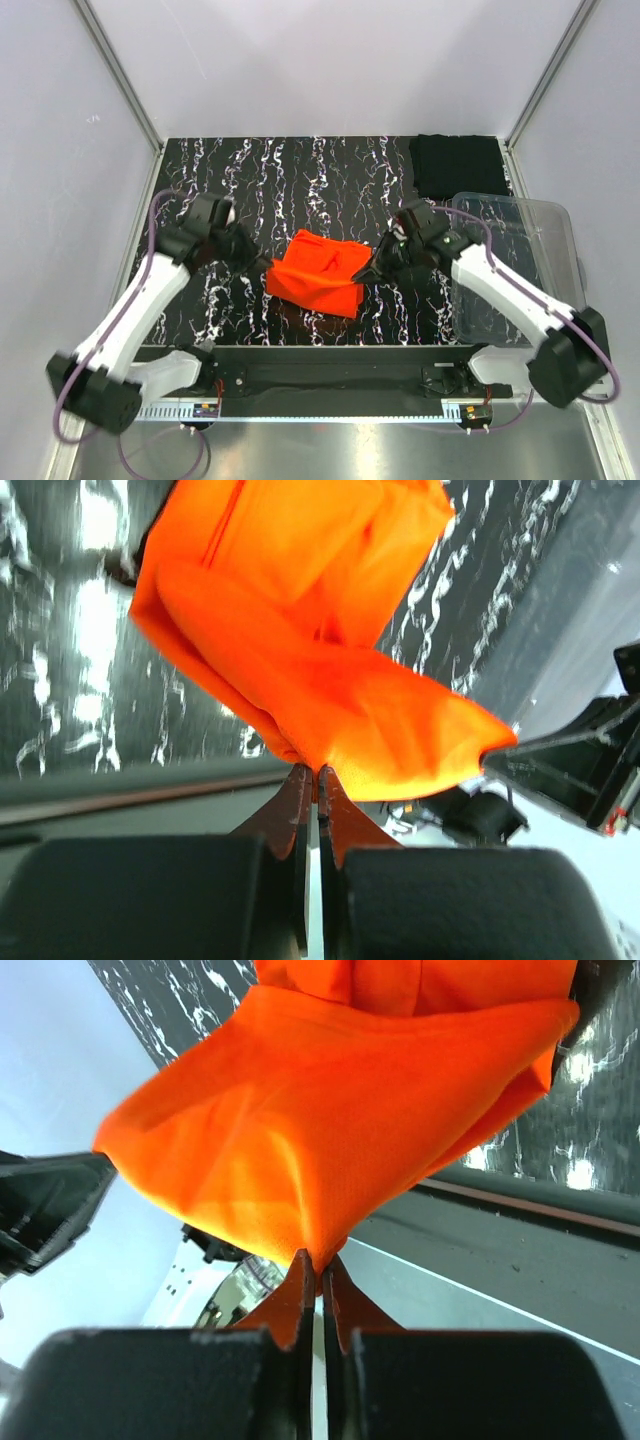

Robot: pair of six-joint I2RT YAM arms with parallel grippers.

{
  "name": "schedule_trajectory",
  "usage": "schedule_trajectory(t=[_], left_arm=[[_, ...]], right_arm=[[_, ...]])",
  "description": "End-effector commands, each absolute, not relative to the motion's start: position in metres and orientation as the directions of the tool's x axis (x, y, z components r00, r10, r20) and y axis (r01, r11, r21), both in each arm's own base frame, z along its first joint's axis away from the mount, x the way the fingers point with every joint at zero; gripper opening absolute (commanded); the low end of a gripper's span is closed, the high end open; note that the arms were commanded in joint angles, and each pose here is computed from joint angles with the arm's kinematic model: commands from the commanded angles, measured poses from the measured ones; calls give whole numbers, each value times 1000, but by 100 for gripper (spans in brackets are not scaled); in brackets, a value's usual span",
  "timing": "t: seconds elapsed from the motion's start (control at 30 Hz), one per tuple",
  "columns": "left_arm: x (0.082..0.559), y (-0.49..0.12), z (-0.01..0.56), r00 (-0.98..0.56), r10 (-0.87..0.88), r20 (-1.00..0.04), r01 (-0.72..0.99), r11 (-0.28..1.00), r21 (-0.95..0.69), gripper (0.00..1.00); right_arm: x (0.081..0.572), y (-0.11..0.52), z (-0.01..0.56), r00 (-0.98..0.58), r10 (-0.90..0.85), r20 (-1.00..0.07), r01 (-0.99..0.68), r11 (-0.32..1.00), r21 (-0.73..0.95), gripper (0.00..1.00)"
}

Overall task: Fold and stack the t-shirts
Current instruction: Fold the tshirt

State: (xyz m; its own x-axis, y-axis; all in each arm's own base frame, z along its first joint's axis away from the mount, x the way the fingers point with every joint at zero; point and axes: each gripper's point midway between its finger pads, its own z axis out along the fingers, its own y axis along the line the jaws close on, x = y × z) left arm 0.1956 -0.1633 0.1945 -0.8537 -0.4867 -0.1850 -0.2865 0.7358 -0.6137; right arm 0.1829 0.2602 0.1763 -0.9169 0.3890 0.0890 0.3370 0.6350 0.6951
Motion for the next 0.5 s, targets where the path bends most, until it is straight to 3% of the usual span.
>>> schedule_trajectory(t=[0.0, 0.17, 0.33, 0.47], left_arm=[[248, -176, 209, -846, -455, -279, -210, 765, -609, 0], [303, -187, 214, -849, -428, -310, -180, 786, -592, 0], [344, -195, 183, -882, -402, -246, -210, 802, -559, 0], [382, -197, 176, -885, -385, -260, -189, 809, -556, 0]], right_arm=[[194, 259, 185, -947, 279, 161, 305, 614, 728, 0], [230, 250, 182, -934, 294, 204, 344, 581, 738, 0], [250, 238, 170, -923, 301, 240, 375, 561, 738, 0], [279, 215, 152, -896, 347, 278, 432, 533, 728, 1]])
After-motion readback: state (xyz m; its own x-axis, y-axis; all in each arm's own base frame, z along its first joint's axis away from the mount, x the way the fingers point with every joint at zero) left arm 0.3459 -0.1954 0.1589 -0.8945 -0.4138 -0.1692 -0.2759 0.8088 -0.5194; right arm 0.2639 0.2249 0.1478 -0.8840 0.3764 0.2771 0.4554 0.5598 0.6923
